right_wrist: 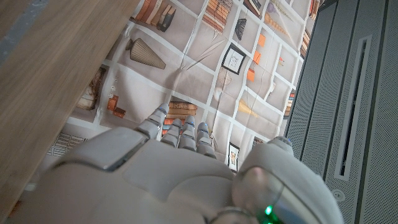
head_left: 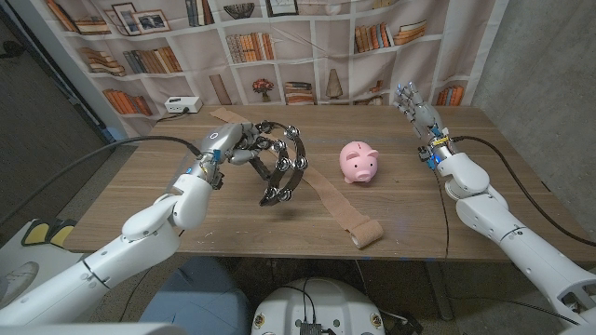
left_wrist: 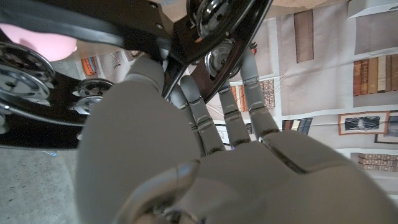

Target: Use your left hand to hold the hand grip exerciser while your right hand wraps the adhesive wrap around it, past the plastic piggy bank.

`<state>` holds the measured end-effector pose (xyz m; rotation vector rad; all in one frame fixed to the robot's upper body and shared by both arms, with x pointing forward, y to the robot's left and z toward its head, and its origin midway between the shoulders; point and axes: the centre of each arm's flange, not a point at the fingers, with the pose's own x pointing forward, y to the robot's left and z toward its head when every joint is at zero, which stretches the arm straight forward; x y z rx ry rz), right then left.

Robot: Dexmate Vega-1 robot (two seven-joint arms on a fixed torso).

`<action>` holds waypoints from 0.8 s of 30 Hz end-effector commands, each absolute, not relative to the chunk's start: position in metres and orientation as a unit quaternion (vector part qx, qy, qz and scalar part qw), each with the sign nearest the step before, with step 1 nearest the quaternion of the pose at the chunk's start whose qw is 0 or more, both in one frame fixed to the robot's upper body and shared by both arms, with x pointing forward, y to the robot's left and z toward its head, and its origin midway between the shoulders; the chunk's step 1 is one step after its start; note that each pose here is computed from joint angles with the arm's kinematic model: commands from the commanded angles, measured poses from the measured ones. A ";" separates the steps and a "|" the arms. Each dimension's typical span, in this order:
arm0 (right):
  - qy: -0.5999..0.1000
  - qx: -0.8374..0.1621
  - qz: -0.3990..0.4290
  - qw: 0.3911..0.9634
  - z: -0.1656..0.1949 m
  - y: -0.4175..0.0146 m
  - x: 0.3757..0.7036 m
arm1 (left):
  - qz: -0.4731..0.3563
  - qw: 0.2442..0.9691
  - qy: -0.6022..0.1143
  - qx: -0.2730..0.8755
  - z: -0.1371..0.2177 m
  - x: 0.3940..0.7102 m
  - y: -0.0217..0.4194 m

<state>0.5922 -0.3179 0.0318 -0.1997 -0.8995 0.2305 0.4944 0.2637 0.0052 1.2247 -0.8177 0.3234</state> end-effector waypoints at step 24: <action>-0.454 -0.206 0.106 0.860 0.016 -0.282 0.555 | 0.226 0.766 -0.375 0.471 -0.009 0.477 0.312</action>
